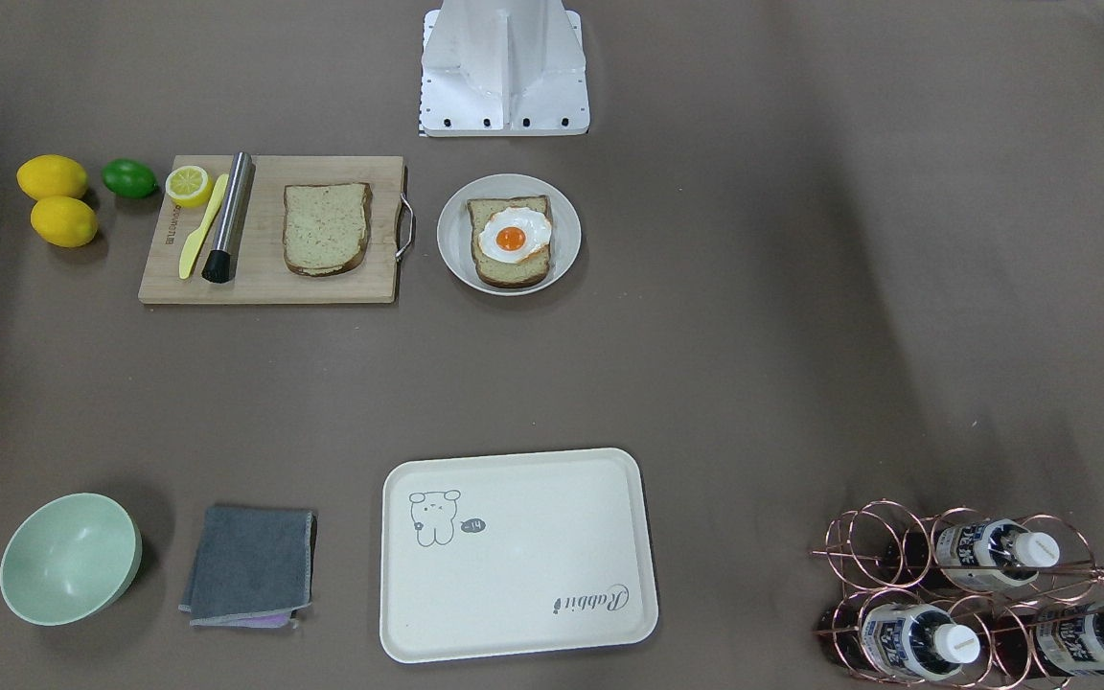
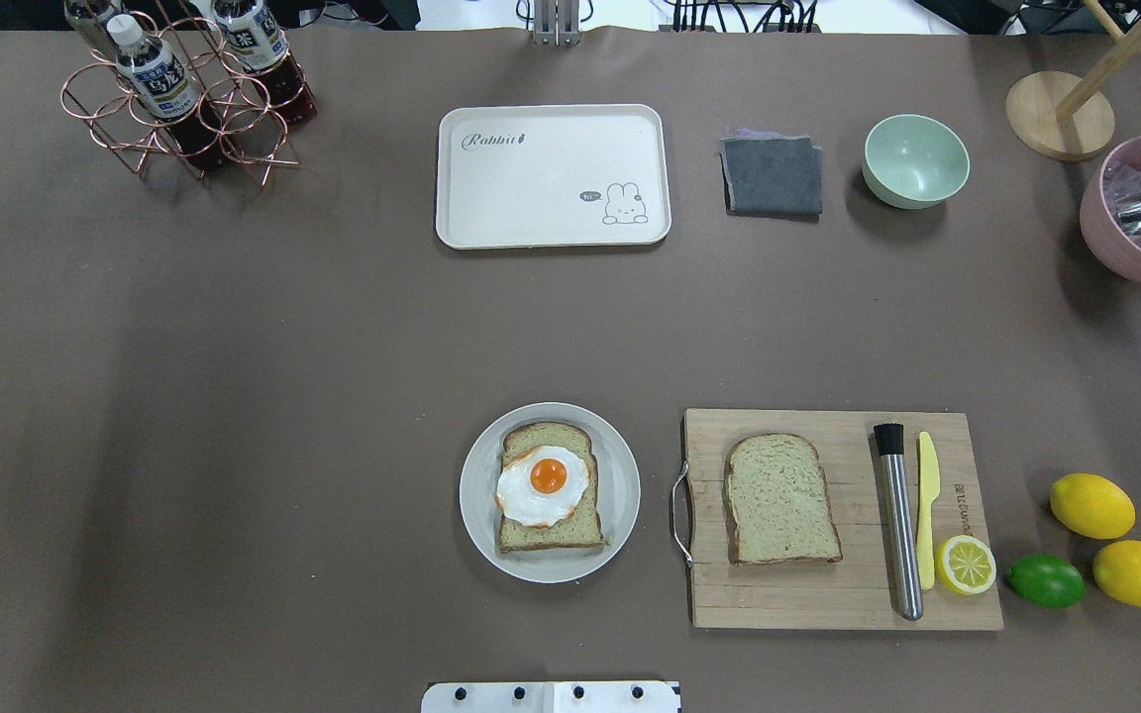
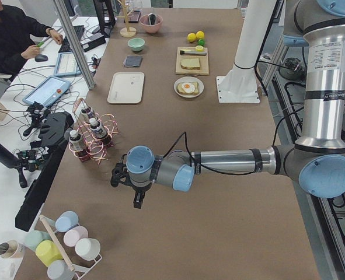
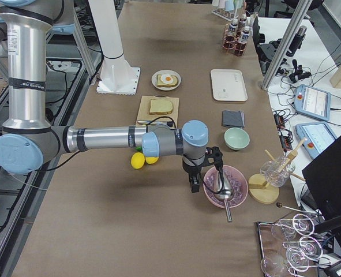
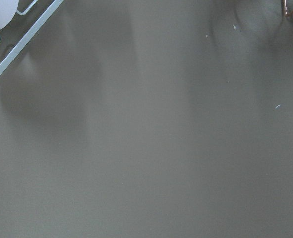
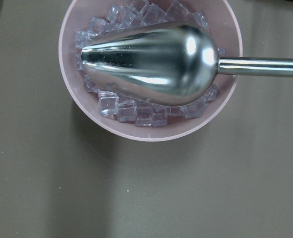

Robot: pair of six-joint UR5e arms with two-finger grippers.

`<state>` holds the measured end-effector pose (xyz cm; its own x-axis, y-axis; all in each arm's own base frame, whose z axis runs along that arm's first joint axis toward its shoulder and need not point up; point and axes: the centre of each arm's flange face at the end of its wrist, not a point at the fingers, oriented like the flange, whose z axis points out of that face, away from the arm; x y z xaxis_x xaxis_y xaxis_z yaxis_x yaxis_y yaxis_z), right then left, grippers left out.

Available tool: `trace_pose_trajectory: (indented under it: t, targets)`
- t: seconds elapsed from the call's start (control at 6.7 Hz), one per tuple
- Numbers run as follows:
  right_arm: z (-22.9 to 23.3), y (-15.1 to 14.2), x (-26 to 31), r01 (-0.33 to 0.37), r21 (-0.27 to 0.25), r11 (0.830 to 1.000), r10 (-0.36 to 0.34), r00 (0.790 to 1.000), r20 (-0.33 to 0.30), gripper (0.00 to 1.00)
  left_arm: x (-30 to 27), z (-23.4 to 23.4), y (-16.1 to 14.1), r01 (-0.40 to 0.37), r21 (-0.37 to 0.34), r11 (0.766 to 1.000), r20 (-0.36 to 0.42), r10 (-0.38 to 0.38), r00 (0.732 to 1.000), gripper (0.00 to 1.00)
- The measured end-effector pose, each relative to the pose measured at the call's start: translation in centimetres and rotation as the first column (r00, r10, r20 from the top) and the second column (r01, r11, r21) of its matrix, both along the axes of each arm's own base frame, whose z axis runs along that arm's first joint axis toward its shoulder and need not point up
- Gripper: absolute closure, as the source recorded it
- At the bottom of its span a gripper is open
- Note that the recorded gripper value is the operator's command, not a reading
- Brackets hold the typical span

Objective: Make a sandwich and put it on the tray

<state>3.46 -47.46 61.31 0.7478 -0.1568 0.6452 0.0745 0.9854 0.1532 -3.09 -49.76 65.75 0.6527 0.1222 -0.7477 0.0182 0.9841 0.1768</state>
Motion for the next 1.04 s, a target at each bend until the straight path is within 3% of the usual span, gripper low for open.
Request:
trace_pose_trajectory:
  t: [0.3,0.6,1.04]
  targets:
    - [-1.7,-0.7,-1.0,-0.005,0.012,1.0,0.005,1.0,0.006,0.0,1.1,-2.3,-0.5,0.003,-0.006,1.0,-0.05,-0.004,0.999,0.02]
    - [-6.3,-1.4,-5.4,-0.034,-0.002,0.999,0.034,0.999,0.035,0.0,6.7,-8.7,-0.7,-0.004,-0.044,0.999,-0.116,-0.001,0.993,0.02]
    - [-14.7,-1.8,-14.5,-0.028,-0.028,0.999,0.032,0.985,0.169,0.01,16.8,-18.1,0.1,-0.049,-0.058,0.997,-0.197,0.037,0.98,0.03]
